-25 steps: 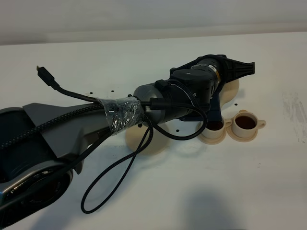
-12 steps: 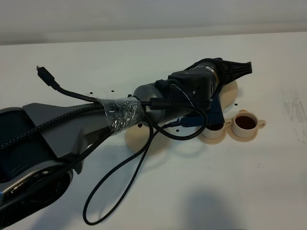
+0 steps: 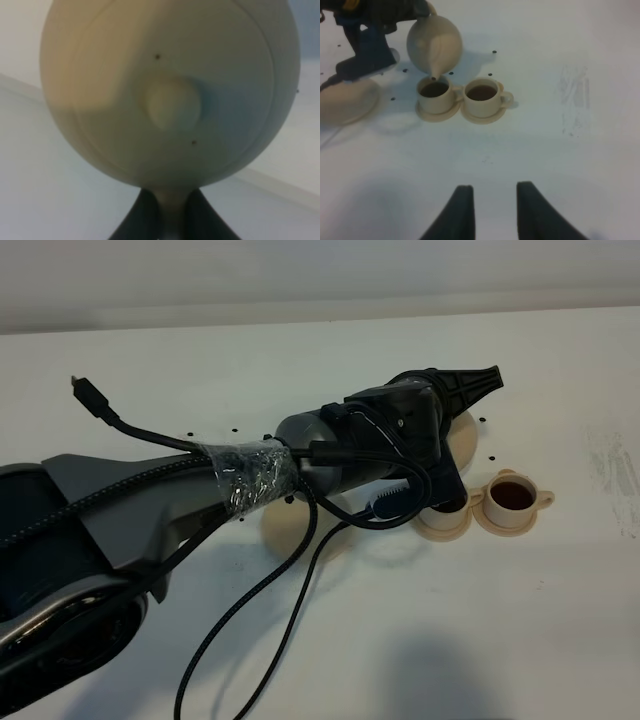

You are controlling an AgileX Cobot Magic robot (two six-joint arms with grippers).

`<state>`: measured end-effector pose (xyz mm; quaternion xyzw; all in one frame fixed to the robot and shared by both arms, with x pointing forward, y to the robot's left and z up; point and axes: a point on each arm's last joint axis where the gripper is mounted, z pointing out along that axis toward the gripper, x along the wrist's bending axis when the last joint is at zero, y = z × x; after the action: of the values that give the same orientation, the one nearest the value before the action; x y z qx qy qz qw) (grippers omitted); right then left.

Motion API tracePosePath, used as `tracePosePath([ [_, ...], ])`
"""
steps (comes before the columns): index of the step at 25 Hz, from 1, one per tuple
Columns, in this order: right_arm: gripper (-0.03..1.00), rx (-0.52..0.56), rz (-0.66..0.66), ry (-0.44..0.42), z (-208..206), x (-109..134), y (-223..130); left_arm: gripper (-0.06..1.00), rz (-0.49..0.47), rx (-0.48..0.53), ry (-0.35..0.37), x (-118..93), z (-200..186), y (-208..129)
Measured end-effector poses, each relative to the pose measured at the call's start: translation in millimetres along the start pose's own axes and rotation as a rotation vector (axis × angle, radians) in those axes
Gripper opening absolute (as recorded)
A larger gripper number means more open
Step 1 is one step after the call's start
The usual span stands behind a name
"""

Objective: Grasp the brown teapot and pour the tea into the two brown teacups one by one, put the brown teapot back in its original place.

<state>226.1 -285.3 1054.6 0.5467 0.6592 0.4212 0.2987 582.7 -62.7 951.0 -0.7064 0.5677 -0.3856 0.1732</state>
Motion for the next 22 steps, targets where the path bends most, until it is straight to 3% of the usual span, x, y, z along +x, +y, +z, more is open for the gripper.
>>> tracePosePath([
  [5,0.20,0.000,0.000,0.000,0.0,0.0,0.0,0.08,-0.109,-0.019,-0.036,-1.7,-9.5,-5.5],
  [8,0.20,0.000,0.000,0.000,0.0,0.0,0.0,0.08,-0.215,-0.026,-0.066,-2.1,-23.4,-14.4],
  [11,0.20,0.000,0.000,0.000,0.0,0.0,0.0,0.08,-0.360,-0.057,-0.140,-6.3,-43.2,-23.8],
  [18,0.20,0.000,0.000,0.000,0.0,0.0,0.0,0.08,-0.772,-0.267,-0.459,-22.1,-97.3,-23.6],
  [22,0.20,0.000,0.000,0.000,0.0,0.0,0.0,0.08,-1.025,-0.337,-0.649,-26.0,-107.2,-10.2],
])
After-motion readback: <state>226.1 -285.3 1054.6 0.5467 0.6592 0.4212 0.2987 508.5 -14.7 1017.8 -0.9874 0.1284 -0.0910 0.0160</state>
